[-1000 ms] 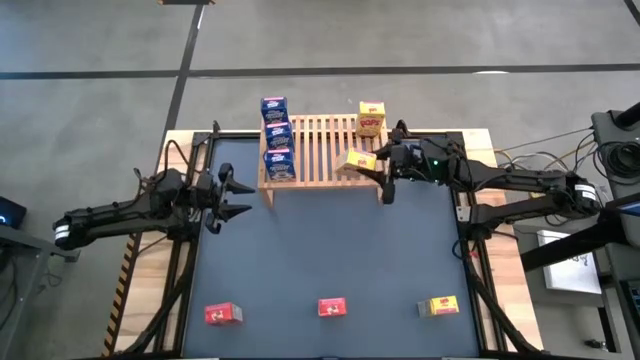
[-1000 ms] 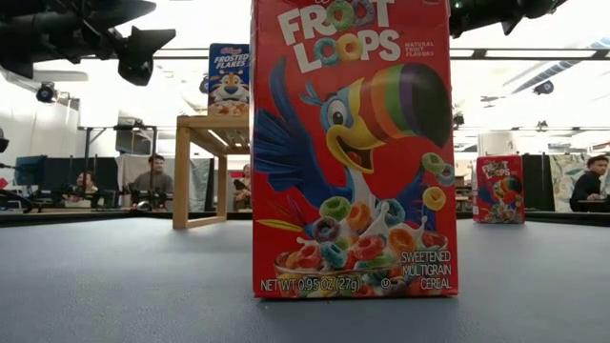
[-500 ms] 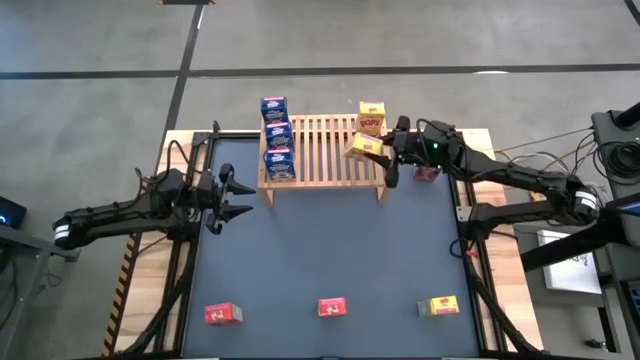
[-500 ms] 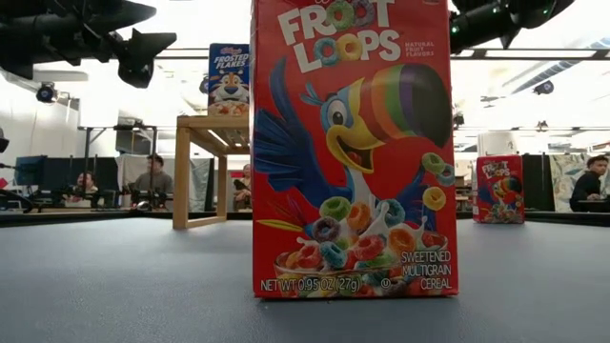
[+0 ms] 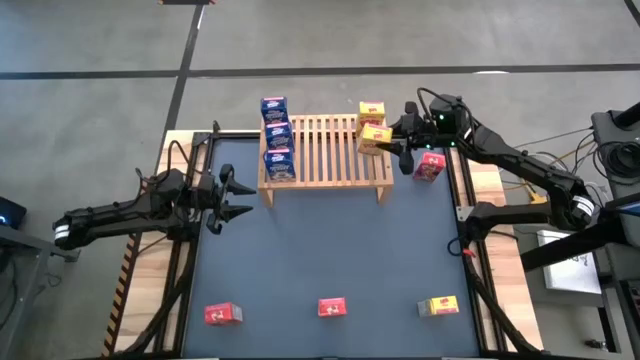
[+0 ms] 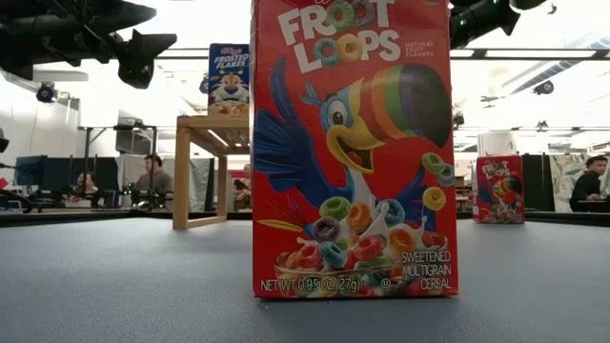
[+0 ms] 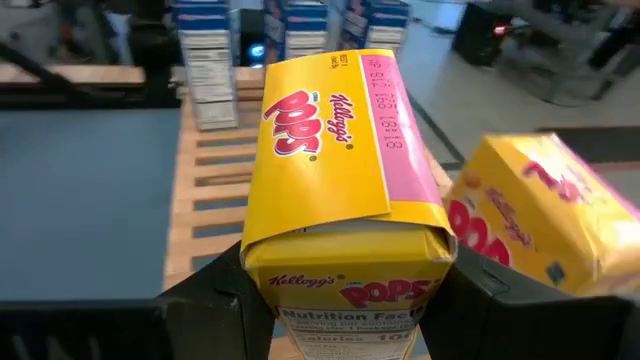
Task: Stack cereal on shelf
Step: Put the top yellow cereal box on the shelf aligned with the other yellow cereal box, then put the top red cereal box on the shelf
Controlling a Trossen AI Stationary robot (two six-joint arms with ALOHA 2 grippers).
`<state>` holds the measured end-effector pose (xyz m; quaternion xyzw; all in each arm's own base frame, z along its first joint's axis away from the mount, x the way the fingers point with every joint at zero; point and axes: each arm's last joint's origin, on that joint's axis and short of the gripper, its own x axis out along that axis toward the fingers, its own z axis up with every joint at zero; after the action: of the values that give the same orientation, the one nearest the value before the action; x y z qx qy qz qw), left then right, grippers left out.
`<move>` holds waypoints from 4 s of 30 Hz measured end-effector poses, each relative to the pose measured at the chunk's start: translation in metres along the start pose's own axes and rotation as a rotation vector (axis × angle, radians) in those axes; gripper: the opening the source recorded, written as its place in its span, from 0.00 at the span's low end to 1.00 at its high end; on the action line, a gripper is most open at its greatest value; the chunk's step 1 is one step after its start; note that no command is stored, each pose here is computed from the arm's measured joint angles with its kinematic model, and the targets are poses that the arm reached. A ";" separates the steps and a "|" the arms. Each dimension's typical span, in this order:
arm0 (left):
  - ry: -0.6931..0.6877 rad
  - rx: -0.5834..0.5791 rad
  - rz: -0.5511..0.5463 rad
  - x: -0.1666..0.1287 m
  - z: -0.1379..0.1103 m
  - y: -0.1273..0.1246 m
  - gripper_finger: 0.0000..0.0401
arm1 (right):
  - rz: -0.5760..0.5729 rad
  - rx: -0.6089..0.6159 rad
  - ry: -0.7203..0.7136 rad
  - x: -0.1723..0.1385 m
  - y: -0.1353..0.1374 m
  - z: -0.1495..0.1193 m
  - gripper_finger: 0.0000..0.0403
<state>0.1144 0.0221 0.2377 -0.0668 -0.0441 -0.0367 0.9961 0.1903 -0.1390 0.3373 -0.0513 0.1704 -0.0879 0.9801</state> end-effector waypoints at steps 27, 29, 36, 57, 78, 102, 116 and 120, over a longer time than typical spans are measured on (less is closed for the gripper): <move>0.035 -0.015 0.004 0.000 -0.004 0.000 0.51 | 0.122 0.025 0.154 0.030 -0.025 -0.009 0.44; 0.035 -0.016 0.004 0.000 -0.004 0.000 0.51 | 0.123 0.026 0.154 0.030 -0.025 -0.010 0.44; 0.033 -0.019 0.004 0.000 -0.003 0.000 0.51 | 0.120 0.040 0.149 0.032 -0.025 -0.014 0.44; 0.035 -0.019 0.004 0.000 -0.004 0.000 0.51 | 0.064 0.033 0.140 0.032 -0.026 -0.012 0.64; 0.034 -0.018 0.005 0.000 -0.003 0.000 0.51 | -0.002 0.037 0.166 -0.007 -0.011 0.001 0.65; 0.038 -0.012 0.005 0.000 -0.004 0.001 0.51 | 0.064 0.143 0.215 -0.041 0.022 0.005 0.60; 0.047 -0.028 0.007 0.004 -0.005 0.002 0.51 | 0.253 0.133 0.225 -0.028 0.065 0.012 0.59; 0.050 -0.043 0.006 0.005 -0.006 0.002 0.51 | 0.248 0.110 0.240 -0.025 0.076 0.013 0.59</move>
<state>0.1196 0.0233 0.2322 -0.0876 -0.0182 -0.0361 0.9953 0.1831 -0.0593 0.3481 0.0348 0.2861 0.0190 0.9574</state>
